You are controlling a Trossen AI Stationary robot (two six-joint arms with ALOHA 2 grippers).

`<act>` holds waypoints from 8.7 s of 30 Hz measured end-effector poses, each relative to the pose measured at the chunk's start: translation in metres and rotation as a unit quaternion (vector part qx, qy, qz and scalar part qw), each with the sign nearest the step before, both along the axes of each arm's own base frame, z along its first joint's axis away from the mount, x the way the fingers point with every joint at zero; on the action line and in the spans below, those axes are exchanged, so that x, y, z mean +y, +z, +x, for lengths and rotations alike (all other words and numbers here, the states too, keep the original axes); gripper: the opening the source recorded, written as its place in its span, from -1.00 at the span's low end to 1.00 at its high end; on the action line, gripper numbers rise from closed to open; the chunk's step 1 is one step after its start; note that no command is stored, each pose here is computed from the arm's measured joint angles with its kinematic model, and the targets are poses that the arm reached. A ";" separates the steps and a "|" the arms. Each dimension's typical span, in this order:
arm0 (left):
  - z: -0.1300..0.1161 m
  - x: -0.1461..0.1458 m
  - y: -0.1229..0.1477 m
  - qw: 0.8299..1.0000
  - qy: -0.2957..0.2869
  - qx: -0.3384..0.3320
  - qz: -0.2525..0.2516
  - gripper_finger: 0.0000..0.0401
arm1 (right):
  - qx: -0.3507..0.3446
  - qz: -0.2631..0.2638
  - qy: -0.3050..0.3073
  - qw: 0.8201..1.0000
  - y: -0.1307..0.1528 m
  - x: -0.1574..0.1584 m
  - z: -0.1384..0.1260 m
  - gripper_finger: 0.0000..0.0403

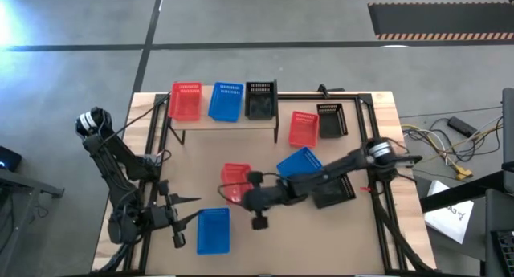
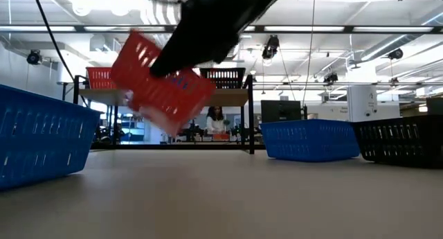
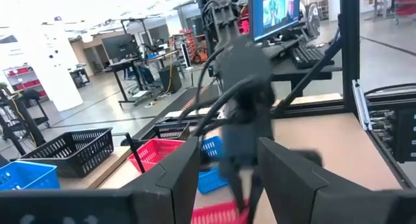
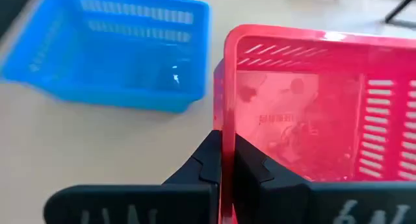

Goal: Stack baskets on shelf by color
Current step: Stack the bottom red bin on the red bin on the shelf, then stack the top right black bin on top of the black bin on the shelf

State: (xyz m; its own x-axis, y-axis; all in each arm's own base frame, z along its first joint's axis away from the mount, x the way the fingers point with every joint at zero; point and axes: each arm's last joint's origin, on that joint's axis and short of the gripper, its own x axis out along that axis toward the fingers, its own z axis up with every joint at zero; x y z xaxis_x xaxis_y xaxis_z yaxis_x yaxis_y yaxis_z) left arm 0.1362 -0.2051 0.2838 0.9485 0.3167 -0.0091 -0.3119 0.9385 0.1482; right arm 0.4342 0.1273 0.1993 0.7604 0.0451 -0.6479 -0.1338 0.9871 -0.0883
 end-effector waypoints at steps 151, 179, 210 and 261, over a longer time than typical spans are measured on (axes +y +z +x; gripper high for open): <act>-0.006 0.309 0.077 0.829 0.032 0.558 0.031 -1.00 | -0.163 -0.071 -0.184 0.967 -0.050 0.038 -0.175 -0.79; 0.019 0.334 0.054 0.821 0.165 0.545 -0.046 -0.56 | -0.164 -0.070 -0.184 0.967 -0.050 0.038 -0.175 -0.79; 0.086 0.351 0.072 0.920 0.111 0.365 -0.092 -0.85 | -0.179 -0.061 -0.202 0.961 -0.047 0.030 -0.167 -0.79; 0.109 0.345 0.052 0.886 0.170 0.424 -0.082 -0.85 | -0.167 -0.079 -0.182 0.966 -0.040 0.036 -0.179 -0.79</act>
State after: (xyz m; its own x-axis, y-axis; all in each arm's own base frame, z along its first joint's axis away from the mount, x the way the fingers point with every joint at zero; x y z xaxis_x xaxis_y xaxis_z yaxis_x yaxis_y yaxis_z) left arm 0.2454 0.1398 0.3357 0.4288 0.5114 -0.7447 -0.4219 0.8423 0.3355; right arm 0.2550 0.1633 0.1592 0.8750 -0.3430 -0.3416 0.2806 0.9344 -0.2195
